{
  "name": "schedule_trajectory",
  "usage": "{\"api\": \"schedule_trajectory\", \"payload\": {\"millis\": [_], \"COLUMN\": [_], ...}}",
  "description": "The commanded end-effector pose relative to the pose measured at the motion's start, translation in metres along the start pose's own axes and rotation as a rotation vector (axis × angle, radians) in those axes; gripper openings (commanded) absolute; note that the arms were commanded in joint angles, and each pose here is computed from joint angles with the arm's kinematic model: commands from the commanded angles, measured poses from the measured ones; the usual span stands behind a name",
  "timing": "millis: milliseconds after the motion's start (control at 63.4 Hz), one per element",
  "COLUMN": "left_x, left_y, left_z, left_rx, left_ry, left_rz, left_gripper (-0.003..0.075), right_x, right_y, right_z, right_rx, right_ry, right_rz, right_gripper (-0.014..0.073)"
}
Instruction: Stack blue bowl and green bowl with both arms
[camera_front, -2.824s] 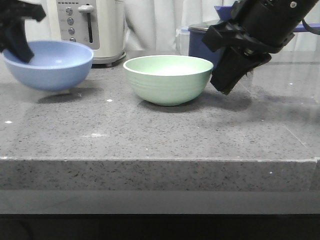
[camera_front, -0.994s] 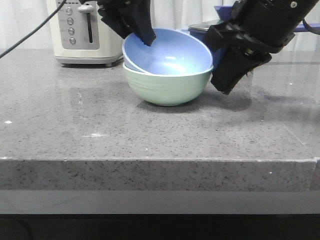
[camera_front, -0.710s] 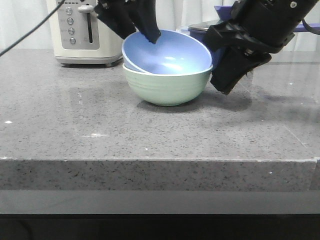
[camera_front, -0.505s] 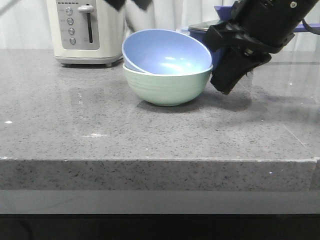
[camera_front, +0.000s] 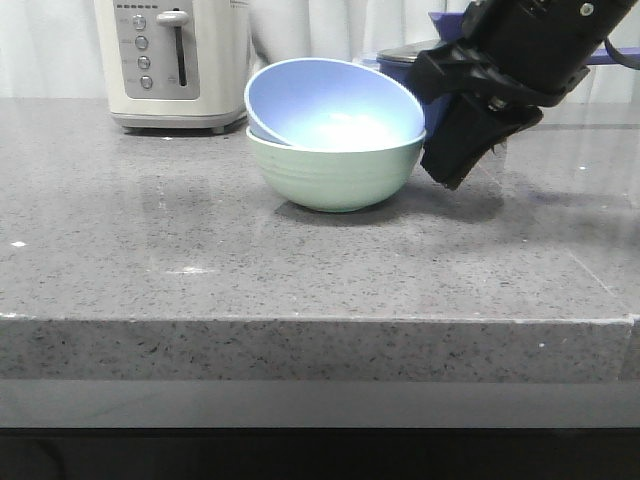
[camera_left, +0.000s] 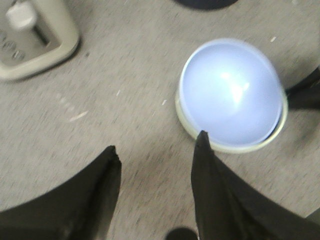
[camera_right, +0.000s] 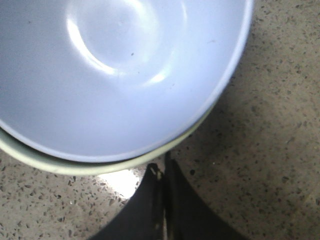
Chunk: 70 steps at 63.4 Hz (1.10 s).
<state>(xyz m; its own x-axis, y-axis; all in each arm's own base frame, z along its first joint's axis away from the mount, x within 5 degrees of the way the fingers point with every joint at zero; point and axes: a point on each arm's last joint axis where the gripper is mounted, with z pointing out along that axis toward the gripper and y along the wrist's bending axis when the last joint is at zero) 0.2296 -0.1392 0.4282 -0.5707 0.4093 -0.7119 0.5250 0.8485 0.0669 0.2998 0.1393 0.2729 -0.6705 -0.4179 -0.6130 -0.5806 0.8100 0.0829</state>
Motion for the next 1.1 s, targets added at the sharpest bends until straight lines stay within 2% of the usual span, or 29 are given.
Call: {"api": "schedule_trajectory", "payload": {"millis": [0, 110, 316, 600, 757, 852, 1089], "left_x": [0.013, 0.043, 0.093, 0.143, 0.152, 0.152, 0.15], "left_y": [0.005, 0.009, 0.007, 0.005, 0.005, 0.005, 0.005], "left_z": [-0.024, -0.031, -0.042, -0.059, -0.064, -0.064, -0.065], "left_rx": [-0.057, -0.105, -0.105, -0.09, -0.086, -0.085, -0.084], "left_ry": [-0.091, -0.066, -0.054, -0.168, -0.213, -0.216, -0.241], "left_rz": [-0.017, -0.054, -0.125, -0.137, -0.137, -0.137, -0.134], "left_gripper": [0.0334, 0.0334, 0.0334, 0.0334, 0.0334, 0.0334, 0.0334], "right_x": [-0.014, -0.014, -0.014, -0.014, -0.012, -0.01, 0.007], "right_y": [0.0, 0.0, 0.0, 0.0, 0.004, 0.008, 0.018], "right_z": [-0.018, -0.018, -0.018, -0.018, -0.026, -0.041, -0.105], "right_rx": [0.02, 0.02, 0.02, 0.02, -0.001, -0.007, 0.062], "right_ry": [-0.105, -0.105, -0.105, -0.105, -0.065, -0.063, -0.062], "right_rz": [-0.009, -0.009, -0.009, -0.009, -0.017, 0.022, 0.041], "right_gripper": [-0.0064, -0.0064, -0.0064, -0.0064, -0.0063, -0.0062, -0.0061]}}
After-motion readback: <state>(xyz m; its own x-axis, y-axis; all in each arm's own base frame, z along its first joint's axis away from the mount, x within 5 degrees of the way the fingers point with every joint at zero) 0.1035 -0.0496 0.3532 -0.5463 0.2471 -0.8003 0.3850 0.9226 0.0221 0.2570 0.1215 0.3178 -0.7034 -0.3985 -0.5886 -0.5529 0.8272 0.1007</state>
